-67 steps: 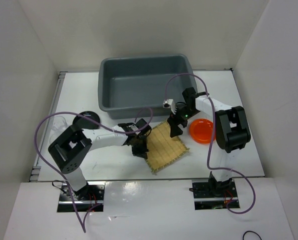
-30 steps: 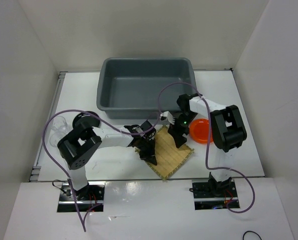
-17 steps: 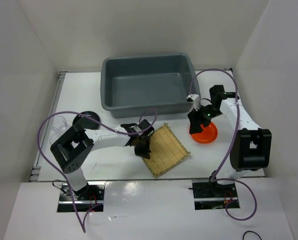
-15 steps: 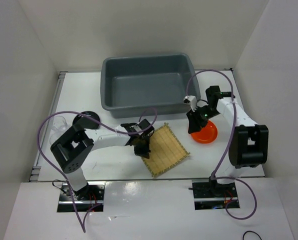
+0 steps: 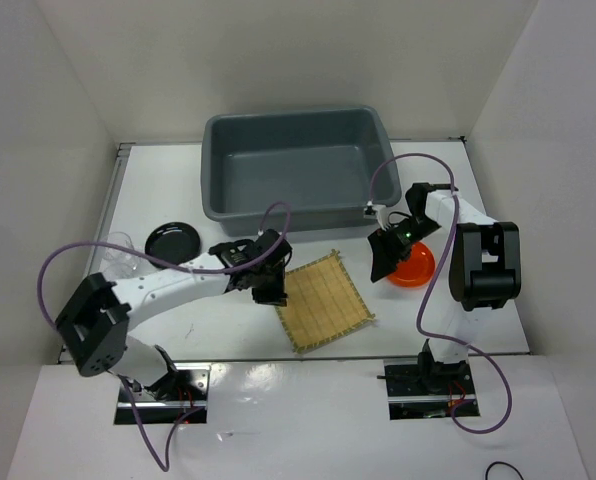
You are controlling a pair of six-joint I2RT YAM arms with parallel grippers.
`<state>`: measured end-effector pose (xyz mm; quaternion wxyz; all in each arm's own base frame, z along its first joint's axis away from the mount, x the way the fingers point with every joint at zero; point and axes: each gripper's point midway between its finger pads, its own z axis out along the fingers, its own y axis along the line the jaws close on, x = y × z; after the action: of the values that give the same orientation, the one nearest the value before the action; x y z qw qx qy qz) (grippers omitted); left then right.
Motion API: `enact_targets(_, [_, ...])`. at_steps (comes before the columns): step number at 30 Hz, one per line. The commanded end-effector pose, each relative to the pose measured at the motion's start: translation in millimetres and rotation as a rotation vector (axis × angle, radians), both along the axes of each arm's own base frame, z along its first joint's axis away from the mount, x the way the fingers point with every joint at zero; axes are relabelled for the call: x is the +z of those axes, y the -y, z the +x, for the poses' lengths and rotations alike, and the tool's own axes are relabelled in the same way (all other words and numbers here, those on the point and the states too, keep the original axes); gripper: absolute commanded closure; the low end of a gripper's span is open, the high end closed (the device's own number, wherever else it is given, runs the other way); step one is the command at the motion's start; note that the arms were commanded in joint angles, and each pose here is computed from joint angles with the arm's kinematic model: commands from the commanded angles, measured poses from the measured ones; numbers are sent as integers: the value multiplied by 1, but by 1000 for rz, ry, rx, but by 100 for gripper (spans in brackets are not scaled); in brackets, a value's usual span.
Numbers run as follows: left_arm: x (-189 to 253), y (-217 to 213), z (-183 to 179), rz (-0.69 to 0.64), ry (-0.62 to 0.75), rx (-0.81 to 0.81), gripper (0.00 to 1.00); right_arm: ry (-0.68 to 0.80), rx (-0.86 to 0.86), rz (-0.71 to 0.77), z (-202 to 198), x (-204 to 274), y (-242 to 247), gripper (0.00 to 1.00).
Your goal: Place the mixed dishes into the plastic bin
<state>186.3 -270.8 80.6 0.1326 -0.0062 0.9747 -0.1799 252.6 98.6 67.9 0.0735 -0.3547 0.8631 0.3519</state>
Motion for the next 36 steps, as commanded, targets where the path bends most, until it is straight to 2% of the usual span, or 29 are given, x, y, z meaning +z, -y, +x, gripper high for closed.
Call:
enact_targets(1, [-7, -13, -19, -2, -59, 15, 85, 2, 60, 65, -6, 17, -10, 16])
enact_targets(4, [-14, -3, -31, -86, -113, 11, 81, -57, 102, 111, -14, 12, -16, 16])
enact_targets(6, [-23, 2, -43, -138, -144, 5, 79, -123, 50, 200, -17, 13, -26, 16])
enact_targets(11, [-32, 0, -52, -169, -182, 57, 76, -224, 72, 234, -26, -3, -42, 25])
enact_targets(17, [-59, -5, -42, -47, -195, 3, 74, -289, 62, 226, -26, -15, -44, 27])
enact_targets(21, [-65, -2, -9, 19, -175, -3, 74, -316, 49, 221, -23, -20, -45, 27])
enact_targets(22, [-58, 4, 9, 4, -144, 12, 74, -325, 48, 220, -23, -22, -45, 25])
enact_targets(24, [-57, 5, 19, -6, -144, 21, 74, -316, 49, 221, -21, -22, -45, 24])
enact_targets(28, [-53, 1, 32, -29, -137, 55, 72, -282, 58, 209, -11, -20, -44, 21])
enact_targets(30, [-59, -2, 29, -16, -151, 56, 72, -260, 72, 200, -6, -22, -43, 17])
enact_targets(33, [-57, 1, 31, -39, -161, 66, 72, -331, 48, 196, -9, -37, -40, 12])
enact_targets(36, [-53, 7, 29, -56, -158, 76, 72, -394, -12, 258, -14, -41, -41, 5])
